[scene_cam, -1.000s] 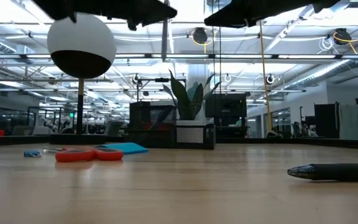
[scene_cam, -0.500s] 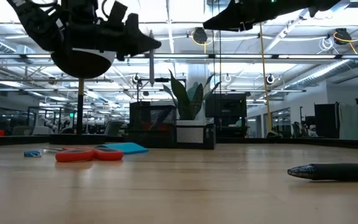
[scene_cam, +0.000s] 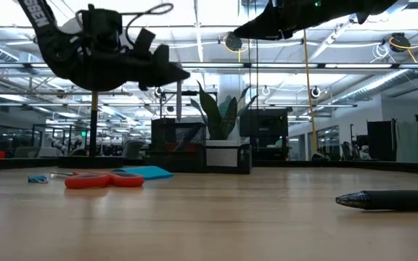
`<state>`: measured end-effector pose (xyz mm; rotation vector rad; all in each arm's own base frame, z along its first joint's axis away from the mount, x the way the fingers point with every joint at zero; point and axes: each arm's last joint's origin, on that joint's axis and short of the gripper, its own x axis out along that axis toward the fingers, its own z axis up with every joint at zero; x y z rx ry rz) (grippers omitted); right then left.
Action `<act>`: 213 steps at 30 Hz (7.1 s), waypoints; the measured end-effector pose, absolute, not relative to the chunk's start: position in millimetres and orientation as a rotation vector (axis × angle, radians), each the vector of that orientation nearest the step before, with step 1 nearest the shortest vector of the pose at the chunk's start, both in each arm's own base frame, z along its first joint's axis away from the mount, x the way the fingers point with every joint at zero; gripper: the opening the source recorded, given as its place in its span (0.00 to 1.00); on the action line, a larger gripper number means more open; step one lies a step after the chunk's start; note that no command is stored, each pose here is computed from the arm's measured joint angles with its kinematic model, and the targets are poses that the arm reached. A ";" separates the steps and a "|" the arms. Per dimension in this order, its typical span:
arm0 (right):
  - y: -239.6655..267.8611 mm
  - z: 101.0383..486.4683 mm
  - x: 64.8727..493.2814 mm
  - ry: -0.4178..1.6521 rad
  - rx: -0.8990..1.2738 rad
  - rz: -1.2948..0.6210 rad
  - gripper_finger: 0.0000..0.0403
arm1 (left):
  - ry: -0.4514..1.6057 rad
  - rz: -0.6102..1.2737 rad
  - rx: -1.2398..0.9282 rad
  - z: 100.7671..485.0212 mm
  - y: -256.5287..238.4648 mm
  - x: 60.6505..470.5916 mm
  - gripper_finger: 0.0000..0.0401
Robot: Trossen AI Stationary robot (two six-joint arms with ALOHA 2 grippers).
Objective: Pick and place office supplies into organizer
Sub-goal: Put the purple pen into the desk organizer, then put the black pen into the desk organizer
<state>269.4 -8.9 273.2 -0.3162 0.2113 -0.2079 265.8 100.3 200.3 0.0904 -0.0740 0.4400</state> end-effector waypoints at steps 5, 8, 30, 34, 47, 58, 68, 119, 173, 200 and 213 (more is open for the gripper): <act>-9.1 272.5 270.1 0.213 -0.317 -0.208 0.18 | -0.063 0.453 0.078 186.2 108.7 269.3 0.09; -9.1 272.7 270.1 0.212 -0.317 -0.210 0.18 | -0.049 0.461 0.054 176.2 113.2 271.1 0.09; -9.1 272.5 270.1 0.214 -0.317 -0.210 0.18 | -0.046 0.411 0.028 156.5 115.2 277.0 0.11; -9.2 272.5 270.1 0.214 -0.317 -0.210 0.18 | -0.032 0.415 -0.001 154.3 114.7 277.2 0.26; -9.2 271.8 269.9 0.221 -0.322 -0.209 0.18 | -0.069 0.397 -0.024 161.7 111.1 277.3 0.46; -5.9 266.9 269.0 0.274 -0.357 -0.185 0.18 | -0.144 0.324 0.026 196.1 87.6 274.6 0.47; -0.5 264.7 269.1 0.266 -0.241 -0.027 0.18 | -0.105 0.362 0.057 222.7 69.7 262.4 0.47; 133.5 229.4 282.9 1.341 0.027 0.108 0.18 | -0.046 0.384 0.069 223.2 67.6 259.1 0.47; 213.4 177.3 331.8 1.389 -0.029 0.146 0.18 | 0.029 0.380 0.068 216.0 67.6 259.3 0.47; 204.5 169.9 320.0 1.520 -0.067 0.115 0.18 | 0.027 0.381 0.065 216.1 67.6 259.3 0.47; 202.5 154.2 313.3 1.558 -0.009 0.124 0.18 | 0.027 0.381 0.065 216.1 67.6 259.3 0.47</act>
